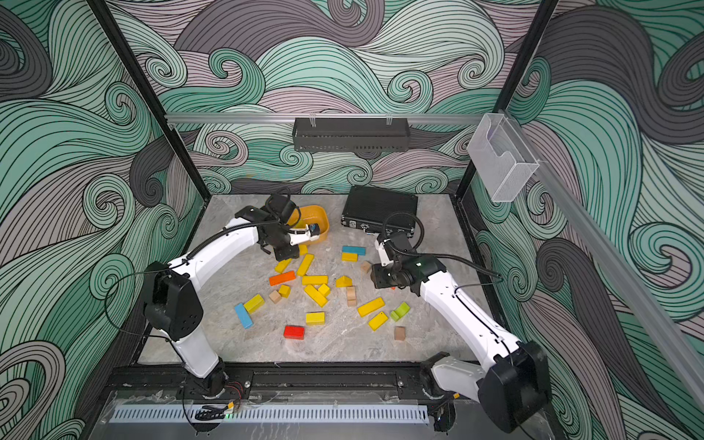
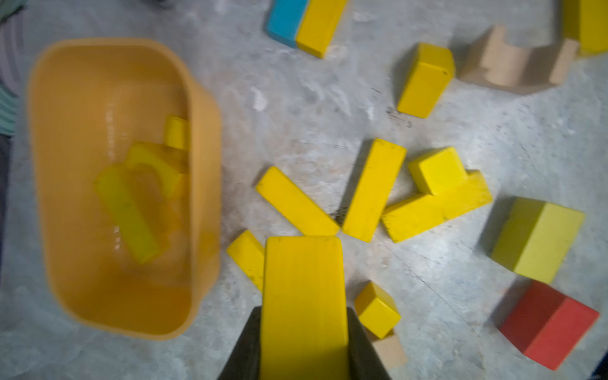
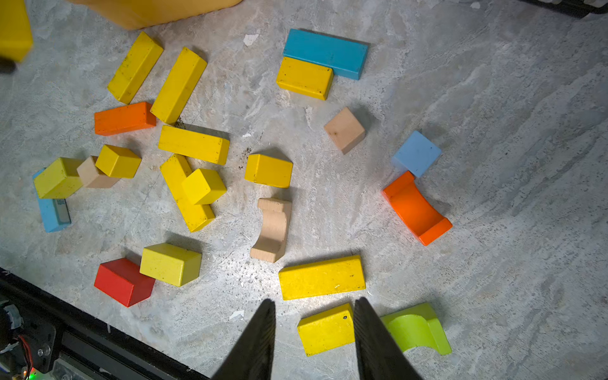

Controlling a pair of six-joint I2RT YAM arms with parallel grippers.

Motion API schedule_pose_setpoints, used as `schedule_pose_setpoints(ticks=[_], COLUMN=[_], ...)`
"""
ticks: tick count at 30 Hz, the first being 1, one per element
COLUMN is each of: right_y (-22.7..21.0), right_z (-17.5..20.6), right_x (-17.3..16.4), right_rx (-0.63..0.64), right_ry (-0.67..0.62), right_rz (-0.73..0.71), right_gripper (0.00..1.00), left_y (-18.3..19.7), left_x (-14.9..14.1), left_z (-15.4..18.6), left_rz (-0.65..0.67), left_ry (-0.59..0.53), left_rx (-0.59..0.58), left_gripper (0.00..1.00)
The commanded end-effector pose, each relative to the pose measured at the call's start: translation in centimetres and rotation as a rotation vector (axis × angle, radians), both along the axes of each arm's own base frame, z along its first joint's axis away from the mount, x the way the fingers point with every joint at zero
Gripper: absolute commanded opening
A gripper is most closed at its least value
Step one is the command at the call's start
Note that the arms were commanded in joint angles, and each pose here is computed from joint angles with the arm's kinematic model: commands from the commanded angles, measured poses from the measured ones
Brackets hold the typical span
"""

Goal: Pick out the yellow building blocks
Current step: Pick up the building block from the center of the board, then place the building block in the storage box.

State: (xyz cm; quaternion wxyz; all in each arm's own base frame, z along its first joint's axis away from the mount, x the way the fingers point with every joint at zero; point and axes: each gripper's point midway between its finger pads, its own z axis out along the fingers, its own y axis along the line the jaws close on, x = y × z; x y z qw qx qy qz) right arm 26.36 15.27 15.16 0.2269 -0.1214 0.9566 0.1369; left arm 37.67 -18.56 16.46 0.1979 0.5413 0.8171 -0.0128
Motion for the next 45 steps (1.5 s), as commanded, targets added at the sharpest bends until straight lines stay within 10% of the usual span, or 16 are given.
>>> schedule_pose_setpoints(ticks=[1,12,27,45], right_y=[0.2,0.2,-1.3,-1.1], right_z=[-0.5,-2.6,-6.0,-8.6], right_x=[0.1,-1.5,-5.5,-7.0], right_rx=[0.002,0.005,-0.049,-0.131], right_ry=[0.008,0.089,0.225,0.324], right_rz=[0.013,0.025,-0.048,-0.033], right_gripper=[0.41,0.42,0.43,0.46], left_y=[2.0,6.7,9.6,9.1], left_x=[3.4,13.3,15.1,14.2], left_z=[-0.1,-4.3,-9.9,-4.5], left_rz=[0.160,0.396,0.467,0.511], left_ry=[0.036,0.003,0.047,0.001], left_rx=[-0.040,0.012,0.090,-0.023], left_gripper=[0.04,0.04,0.11,0.63])
